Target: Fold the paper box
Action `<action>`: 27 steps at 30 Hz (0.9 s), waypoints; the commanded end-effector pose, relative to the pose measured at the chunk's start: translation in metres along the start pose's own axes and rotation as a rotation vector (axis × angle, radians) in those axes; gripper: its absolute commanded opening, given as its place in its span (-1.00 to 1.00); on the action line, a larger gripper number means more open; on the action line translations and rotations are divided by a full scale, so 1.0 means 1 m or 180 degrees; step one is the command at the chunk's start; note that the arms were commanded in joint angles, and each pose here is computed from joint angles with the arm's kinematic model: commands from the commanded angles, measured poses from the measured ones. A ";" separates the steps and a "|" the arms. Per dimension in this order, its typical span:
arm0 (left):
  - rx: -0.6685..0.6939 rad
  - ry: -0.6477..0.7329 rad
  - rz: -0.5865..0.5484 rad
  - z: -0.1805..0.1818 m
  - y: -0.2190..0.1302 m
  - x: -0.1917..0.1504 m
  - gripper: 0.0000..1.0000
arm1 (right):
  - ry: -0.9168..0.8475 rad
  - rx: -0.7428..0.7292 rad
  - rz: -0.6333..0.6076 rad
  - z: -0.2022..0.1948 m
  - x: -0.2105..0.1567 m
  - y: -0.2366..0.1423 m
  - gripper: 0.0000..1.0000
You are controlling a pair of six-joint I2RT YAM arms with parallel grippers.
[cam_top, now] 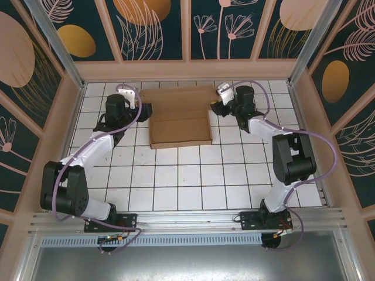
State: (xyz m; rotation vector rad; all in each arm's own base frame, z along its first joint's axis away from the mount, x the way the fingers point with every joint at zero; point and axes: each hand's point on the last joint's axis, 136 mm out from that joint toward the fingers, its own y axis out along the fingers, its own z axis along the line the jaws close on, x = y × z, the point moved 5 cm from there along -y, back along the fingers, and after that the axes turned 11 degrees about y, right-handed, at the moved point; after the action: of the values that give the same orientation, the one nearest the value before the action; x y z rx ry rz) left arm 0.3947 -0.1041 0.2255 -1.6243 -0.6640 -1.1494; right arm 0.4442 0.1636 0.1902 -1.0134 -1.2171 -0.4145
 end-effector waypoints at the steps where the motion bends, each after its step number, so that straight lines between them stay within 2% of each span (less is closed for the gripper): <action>1: 0.0060 0.0217 -0.0165 0.011 -0.001 0.007 0.39 | -0.0047 0.0151 -0.0030 -0.004 0.008 0.003 0.13; 10: 0.0037 0.0334 -0.0098 0.030 0.010 -0.008 0.35 | -0.0071 0.0386 -0.0014 -0.002 0.012 0.008 0.12; 13: -0.0099 0.0324 -0.0180 0.029 0.013 -0.004 0.34 | -0.0014 0.0535 0.0001 0.002 0.014 0.012 0.06; 19: -0.0359 0.0363 -0.0264 0.022 0.023 -0.004 0.22 | 0.0102 0.0764 0.0057 0.007 0.015 0.020 -0.20; 23: -0.0373 0.0372 -0.0188 0.023 0.029 -0.012 0.06 | 0.0102 0.0759 0.0044 0.007 0.016 0.020 -0.28; 27: -0.0496 0.0266 -0.0229 0.019 0.031 -0.012 -0.32 | 0.0147 0.0705 0.0033 0.009 0.017 0.020 -0.47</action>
State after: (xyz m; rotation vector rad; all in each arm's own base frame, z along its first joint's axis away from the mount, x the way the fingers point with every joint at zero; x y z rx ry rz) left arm 0.4185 -0.0921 0.1925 -1.6585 -0.5679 -1.2803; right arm 0.4572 0.1808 0.1887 -0.8383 -1.1830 -0.2742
